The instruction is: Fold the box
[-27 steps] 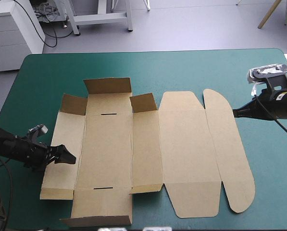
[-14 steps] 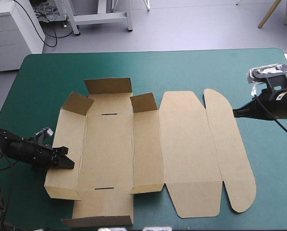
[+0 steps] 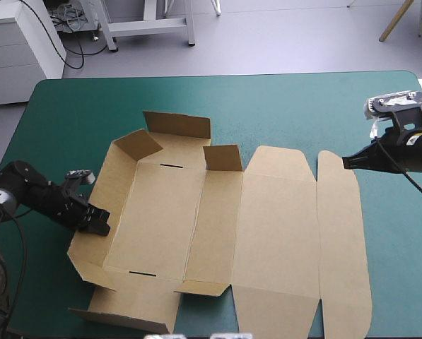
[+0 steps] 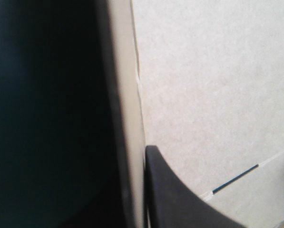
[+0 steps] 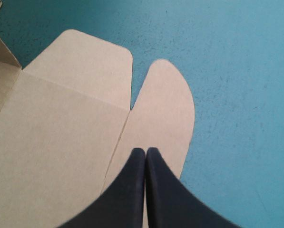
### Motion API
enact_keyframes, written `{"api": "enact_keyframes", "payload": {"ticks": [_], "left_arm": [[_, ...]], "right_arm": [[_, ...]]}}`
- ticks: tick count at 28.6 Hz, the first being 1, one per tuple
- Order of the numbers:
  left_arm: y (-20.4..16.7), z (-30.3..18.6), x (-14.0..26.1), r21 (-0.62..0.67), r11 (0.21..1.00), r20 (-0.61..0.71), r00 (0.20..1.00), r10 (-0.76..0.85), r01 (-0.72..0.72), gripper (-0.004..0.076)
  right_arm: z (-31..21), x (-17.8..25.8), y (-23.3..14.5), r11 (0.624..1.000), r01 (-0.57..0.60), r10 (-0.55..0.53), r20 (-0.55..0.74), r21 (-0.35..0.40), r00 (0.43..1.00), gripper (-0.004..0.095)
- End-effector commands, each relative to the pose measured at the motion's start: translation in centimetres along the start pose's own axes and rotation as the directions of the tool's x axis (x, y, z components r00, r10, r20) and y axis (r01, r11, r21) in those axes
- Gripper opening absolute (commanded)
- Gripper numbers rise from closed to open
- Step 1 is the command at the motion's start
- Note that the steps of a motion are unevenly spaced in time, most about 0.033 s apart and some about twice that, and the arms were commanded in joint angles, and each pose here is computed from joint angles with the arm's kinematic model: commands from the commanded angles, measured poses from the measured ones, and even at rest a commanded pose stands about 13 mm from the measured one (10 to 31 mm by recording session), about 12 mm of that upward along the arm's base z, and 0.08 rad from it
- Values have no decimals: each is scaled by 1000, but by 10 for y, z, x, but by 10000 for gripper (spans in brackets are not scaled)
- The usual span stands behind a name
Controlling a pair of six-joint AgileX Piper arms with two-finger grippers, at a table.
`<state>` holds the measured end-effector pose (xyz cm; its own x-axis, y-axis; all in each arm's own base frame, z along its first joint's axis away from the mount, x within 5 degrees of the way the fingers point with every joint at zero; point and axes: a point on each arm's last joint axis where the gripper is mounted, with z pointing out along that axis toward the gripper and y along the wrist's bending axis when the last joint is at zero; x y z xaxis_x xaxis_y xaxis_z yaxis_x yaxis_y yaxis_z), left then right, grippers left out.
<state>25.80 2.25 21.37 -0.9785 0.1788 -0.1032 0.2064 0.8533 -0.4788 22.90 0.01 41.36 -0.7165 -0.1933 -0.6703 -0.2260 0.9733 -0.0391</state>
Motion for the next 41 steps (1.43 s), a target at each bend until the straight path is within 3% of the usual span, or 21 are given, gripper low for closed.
{"api": "enact_keyframes", "payload": {"ticks": [1, 5, 12, 19, 25, 31, 36, 41], "left_arm": [[-43, -29, -31, -133, 973, 55, 979, 197, -188, -10], [-95, -54, -71, -383, 859, 126, 902, 413, -340, -10], [-177, -76, -96, -607, 586, 139, 655, 743, -536, -10], [-235, -70, -93, -750, 242, -28, 395, 918, -615, -10], [-271, -65, -89, -819, -9, -140, 184, 973, -574, -10], [-297, -58, -81, -832, -134, -188, 47, 981, -538, -10], [-303, -43, -73, -824, -236, -274, -2, 962, -516, -10], [-301, -25, -60, -854, -281, -306, -16, 952, -438, -10]], "right_arm": [[-18, -9, 0, 1000, 3, -7, 132, 31, 991, -19], [-25, -10, 1, 999, 4, -12, 173, 44, 985, -19], [-47, -7, 5, 998, 5, -22, 251, 66, 968, -19], [-75, 2, 11, 995, 8, -39, 316, 97, 948, -19], [-92, 9, 15, 992, 4, -47, 351, 123, 935, -19], [-95, 12, 15, 993, -21, -21, 347, 117, 938, -19], [-94, 13, 16, 994, -38, 2, 337, 101, 941, -19], [-94, 14, 20, 997, -46, 24, 335, 59, 942, -19]]}}
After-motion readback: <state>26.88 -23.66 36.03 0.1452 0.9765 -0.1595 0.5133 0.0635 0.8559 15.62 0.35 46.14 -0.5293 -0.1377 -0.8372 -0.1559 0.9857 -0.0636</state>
